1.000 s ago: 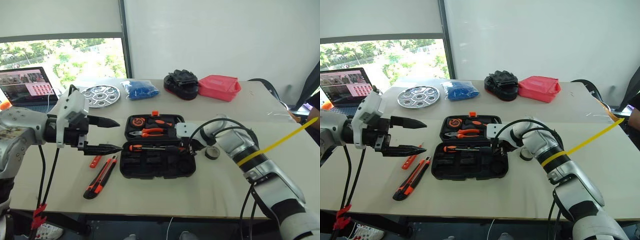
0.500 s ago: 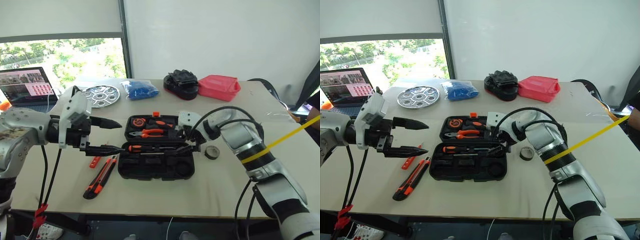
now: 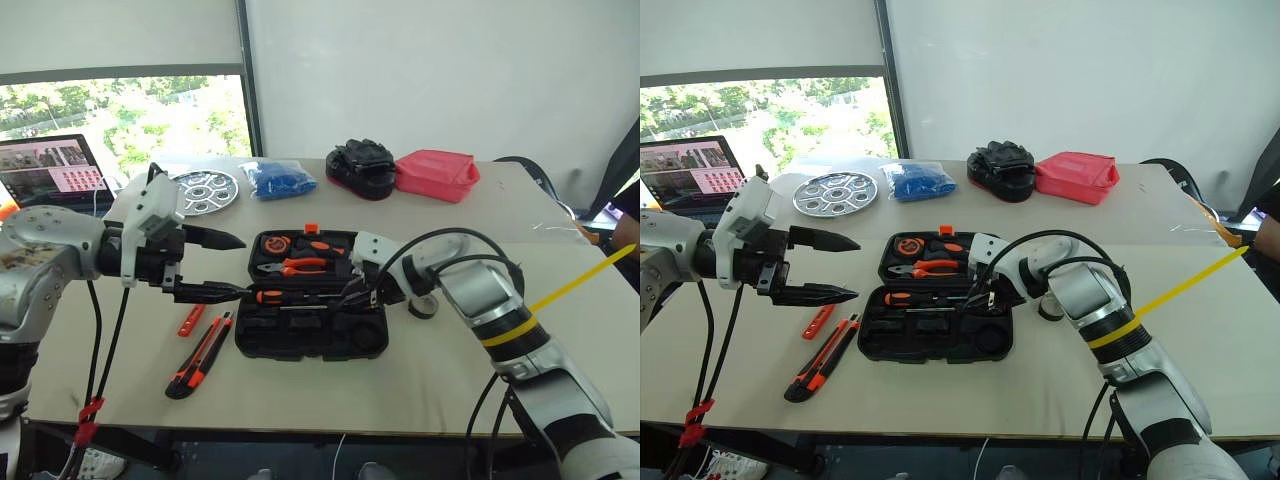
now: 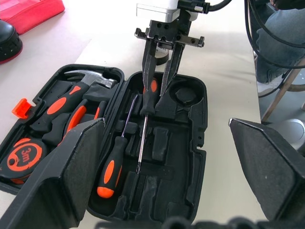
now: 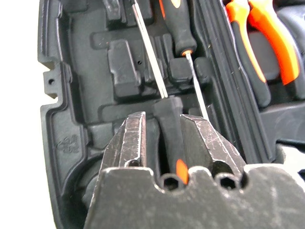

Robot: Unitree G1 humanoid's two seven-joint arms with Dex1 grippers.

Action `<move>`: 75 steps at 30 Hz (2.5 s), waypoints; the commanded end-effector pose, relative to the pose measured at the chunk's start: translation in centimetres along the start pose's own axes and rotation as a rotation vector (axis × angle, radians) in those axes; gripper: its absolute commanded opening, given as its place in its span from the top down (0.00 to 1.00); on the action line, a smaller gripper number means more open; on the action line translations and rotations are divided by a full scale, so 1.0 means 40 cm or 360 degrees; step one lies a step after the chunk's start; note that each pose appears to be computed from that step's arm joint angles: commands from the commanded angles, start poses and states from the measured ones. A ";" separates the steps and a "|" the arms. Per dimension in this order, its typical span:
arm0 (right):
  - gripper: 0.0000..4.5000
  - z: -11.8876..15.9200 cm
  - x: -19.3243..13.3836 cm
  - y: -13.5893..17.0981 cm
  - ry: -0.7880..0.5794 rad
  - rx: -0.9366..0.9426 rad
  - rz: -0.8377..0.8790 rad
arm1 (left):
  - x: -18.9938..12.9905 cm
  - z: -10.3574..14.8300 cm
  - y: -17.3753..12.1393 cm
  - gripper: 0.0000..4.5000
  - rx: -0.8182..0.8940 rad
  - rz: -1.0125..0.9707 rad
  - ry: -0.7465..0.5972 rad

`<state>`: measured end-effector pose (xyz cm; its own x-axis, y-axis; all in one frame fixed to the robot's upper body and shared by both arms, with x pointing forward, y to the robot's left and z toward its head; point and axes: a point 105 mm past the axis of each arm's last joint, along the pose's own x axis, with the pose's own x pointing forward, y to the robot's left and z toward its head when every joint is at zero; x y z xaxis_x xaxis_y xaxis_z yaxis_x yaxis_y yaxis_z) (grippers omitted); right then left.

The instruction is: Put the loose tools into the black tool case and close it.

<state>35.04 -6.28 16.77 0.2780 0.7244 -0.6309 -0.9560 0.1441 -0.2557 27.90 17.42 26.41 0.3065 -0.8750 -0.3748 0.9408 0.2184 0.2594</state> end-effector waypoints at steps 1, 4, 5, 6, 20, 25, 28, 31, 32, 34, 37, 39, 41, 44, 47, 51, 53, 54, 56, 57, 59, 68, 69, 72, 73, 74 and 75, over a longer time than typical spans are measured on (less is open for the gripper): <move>0.94 0.005 0.009 0.005 -0.0021 -0.0024 0.0011 | -0.013 0.024 0.003 0.00 0.0082 0.0017 -0.0005; 0.99 0.000 0.018 0.014 -0.0020 -0.0003 0.0048 | -0.015 0.025 0.006 0.00 0.0087 0.0024 -0.0002; 0.99 0.000 0.021 0.016 -0.0019 0.0000 0.0053 | -0.016 0.025 0.006 0.00 0.0089 0.0026 -0.0001; 0.99 -0.001 0.023 0.017 -0.0019 0.0002 0.0057 | -0.016 0.025 0.007 0.00 0.0089 0.0027 0.0000; 0.99 0.013 0.049 0.009 -0.0052 0.0047 0.0027 | -0.017 0.022 0.017 0.00 0.0101 0.0048 0.0002; 0.99 0.037 0.036 0.005 -0.0092 0.0050 0.0017 | -0.015 0.021 0.019 0.00 0.0102 0.0048 0.0001; 0.99 0.039 0.032 0.001 -0.0087 0.0035 0.0001 | -0.014 0.021 0.021 0.00 0.0104 0.0047 -0.0002; 0.99 0.033 0.034 -0.001 -0.0078 0.0049 -0.0008 | -0.012 0.025 0.023 0.00 0.0108 0.0045 -0.0012; 0.99 0.032 0.035 0.000 -0.0077 0.0052 -0.0005 | -0.011 0.025 0.023 0.00 0.0108 0.0044 -0.0014; 0.99 0.031 0.036 0.000 -0.0074 0.0049 -0.0007 | -0.011 0.026 0.023 0.00 0.0108 0.0042 -0.0016; 0.99 0.029 0.028 0.005 -0.0069 0.0050 0.0002 | -0.010 0.027 0.022 0.00 0.0107 0.0034 -0.0016; 0.99 0.022 0.021 0.008 -0.0058 0.0055 0.0015 | -0.010 0.027 0.022 0.00 0.0108 0.0031 -0.0017; 0.99 0.014 0.021 0.008 -0.0044 0.0060 0.0014 | -0.010 0.028 0.024 0.00 0.0110 0.0031 -0.0018; 0.99 -0.002 0.035 0.008 -0.0026 0.0082 0.0005 | -0.009 0.034 0.025 0.00 0.0115 0.0028 -0.0022; 0.99 -0.009 0.048 0.002 -0.0031 0.0114 -0.0016 | -0.008 0.038 0.025 0.00 0.0120 0.0022 -0.0022; 0.99 -0.011 0.057 -0.006 -0.0033 0.0124 -0.0033 | -0.011 0.041 0.029 0.00 0.0124 0.0027 -0.0019; 0.99 -0.011 0.060 -0.012 -0.0038 0.0130 -0.0048 | -0.011 0.042 0.030 0.00 0.0125 0.0027 -0.0020; 0.99 -0.011 0.061 -0.015 -0.0040 0.0132 -0.0056 | -0.009 0.042 0.030 0.00 0.0125 0.0026 -0.0021; 0.99 -0.007 0.060 -0.017 -0.0045 0.0127 -0.0059 | -0.007 0.042 0.028 0.00 0.0125 0.0019 -0.0021; 0.99 -0.006 0.059 -0.017 -0.0047 0.0124 -0.0059 | -0.007 0.042 0.027 0.00 0.0124 0.0017 -0.0021; 0.99 0.017 0.046 -0.011 -0.0087 0.0128 -0.0032 | -0.006 0.042 0.027 0.00 0.0124 0.0014 -0.0020; 0.99 0.034 0.007 -0.039 -0.0085 0.0118 -0.0082 | -0.003 0.042 0.029 0.00 0.0131 0.0011 -0.0022; 0.99 0.028 0.009 -0.041 -0.0075 0.0118 -0.0086 | -0.002 0.042 0.029 0.00 0.0132 0.0010 -0.0023; 0.99 0.006 0.025 -0.041 -0.0042 0.0137 -0.0088 | 0.002 0.043 0.027 0.00 0.0135 0.0000 -0.0027; 0.99 0.001 0.029 -0.040 -0.0036 0.0141 -0.0087 | 0.002 0.043 0.027 0.00 0.0135 0.0000 -0.0027; 0.99 -0.002 0.033 -0.039 -0.0034 0.0143 -0.0084 | 0.001 0.043 0.028 0.00 0.0136 0.0000 -0.0026; 0.99 -0.006 0.036 -0.037 -0.0030 0.0146 -0.0082 | 0.000 0.043 0.028 0.00 0.0136 0.0001 -0.0024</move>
<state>36.85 -6.00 15.38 0.3150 0.7155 -0.6236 -0.9485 0.2595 -0.1814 28.95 16.97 26.94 0.2906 -0.8810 -0.3734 0.9405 0.1911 0.2811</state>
